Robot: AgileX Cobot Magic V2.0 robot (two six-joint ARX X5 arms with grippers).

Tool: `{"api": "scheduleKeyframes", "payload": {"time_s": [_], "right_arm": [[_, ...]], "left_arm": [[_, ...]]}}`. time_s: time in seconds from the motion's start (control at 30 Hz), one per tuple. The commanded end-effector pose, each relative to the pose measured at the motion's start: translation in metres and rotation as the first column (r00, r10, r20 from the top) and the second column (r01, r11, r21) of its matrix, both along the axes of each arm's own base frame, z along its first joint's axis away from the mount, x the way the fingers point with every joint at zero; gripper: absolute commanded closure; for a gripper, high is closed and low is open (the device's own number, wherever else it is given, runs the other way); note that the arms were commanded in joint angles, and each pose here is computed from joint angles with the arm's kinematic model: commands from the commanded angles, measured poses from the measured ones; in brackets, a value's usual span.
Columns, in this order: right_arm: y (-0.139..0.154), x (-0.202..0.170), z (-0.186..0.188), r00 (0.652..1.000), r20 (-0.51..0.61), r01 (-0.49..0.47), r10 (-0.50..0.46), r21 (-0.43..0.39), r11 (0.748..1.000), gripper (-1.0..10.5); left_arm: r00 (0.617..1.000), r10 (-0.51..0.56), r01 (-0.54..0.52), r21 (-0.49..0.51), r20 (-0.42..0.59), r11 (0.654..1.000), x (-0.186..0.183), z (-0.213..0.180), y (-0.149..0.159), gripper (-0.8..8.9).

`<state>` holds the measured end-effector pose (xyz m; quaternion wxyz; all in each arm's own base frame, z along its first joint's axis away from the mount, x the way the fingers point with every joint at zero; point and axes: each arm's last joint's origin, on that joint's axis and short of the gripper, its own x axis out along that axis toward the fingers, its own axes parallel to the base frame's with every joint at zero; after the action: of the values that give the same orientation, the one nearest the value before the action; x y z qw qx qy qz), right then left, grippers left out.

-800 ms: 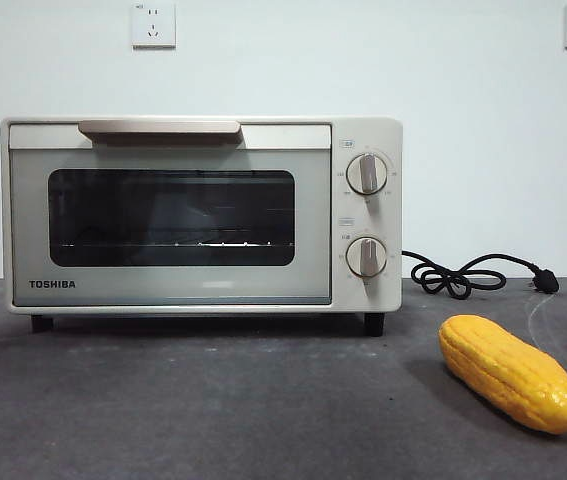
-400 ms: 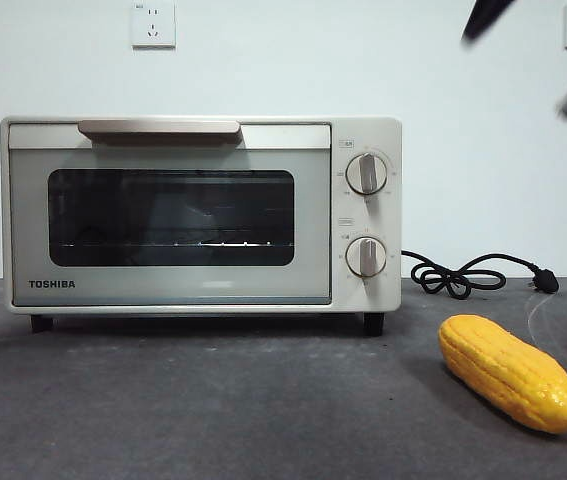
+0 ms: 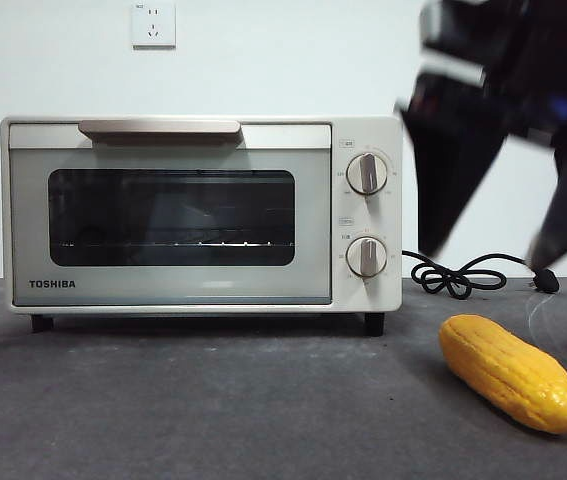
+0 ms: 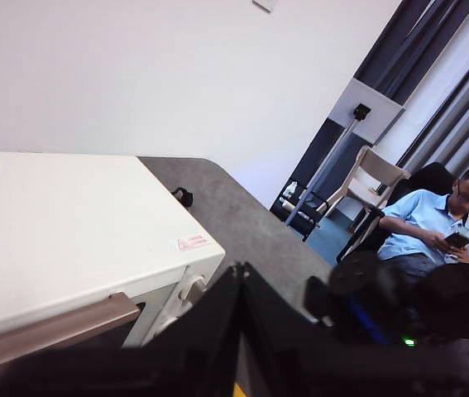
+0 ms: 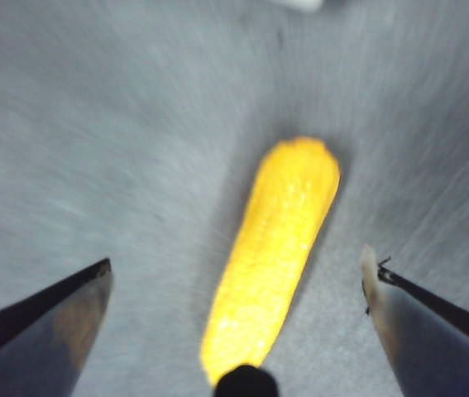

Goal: Take the corn from the table,put the corn in the oven

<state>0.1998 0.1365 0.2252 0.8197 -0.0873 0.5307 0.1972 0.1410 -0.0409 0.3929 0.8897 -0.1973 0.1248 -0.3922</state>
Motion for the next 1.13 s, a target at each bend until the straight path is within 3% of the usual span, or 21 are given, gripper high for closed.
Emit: {"api": "scheduleKeyframes", "payload": {"time_s": [0.03,0.47,0.67,0.93,1.13], "right_arm": [[0.005,0.008,-0.014,1.0,-0.015,0.008,-0.009,-0.06,0.998,4.5],[0.017,0.028,-0.063,0.992,-0.127,-0.016,-0.004,-0.16,0.987,4.6],[0.017,0.028,-0.065,0.991,-0.132,-0.018,-0.004,-0.165,0.986,9.6],[0.014,0.02,-0.044,0.996,-0.09,-0.014,0.001,-0.15,0.989,9.6],[0.008,-0.002,0.001,1.0,-0.006,-0.013,0.013,-0.061,0.998,9.6]], "left_arm": [[1.0,-0.005,0.005,0.016,0.012,1.0,-0.002,0.001,0.0,8.17],[1.0,-0.009,0.009,0.055,-0.007,0.998,-0.002,-0.004,0.0,8.17],[1.0,-0.009,0.01,0.056,-0.009,0.998,-0.002,-0.004,0.0,8.17],[1.0,-0.012,0.014,0.084,-0.02,0.996,0.004,-0.008,-0.001,8.17],[0.998,-0.011,0.018,0.104,-0.065,0.994,0.021,-0.017,-0.004,8.17]]}}
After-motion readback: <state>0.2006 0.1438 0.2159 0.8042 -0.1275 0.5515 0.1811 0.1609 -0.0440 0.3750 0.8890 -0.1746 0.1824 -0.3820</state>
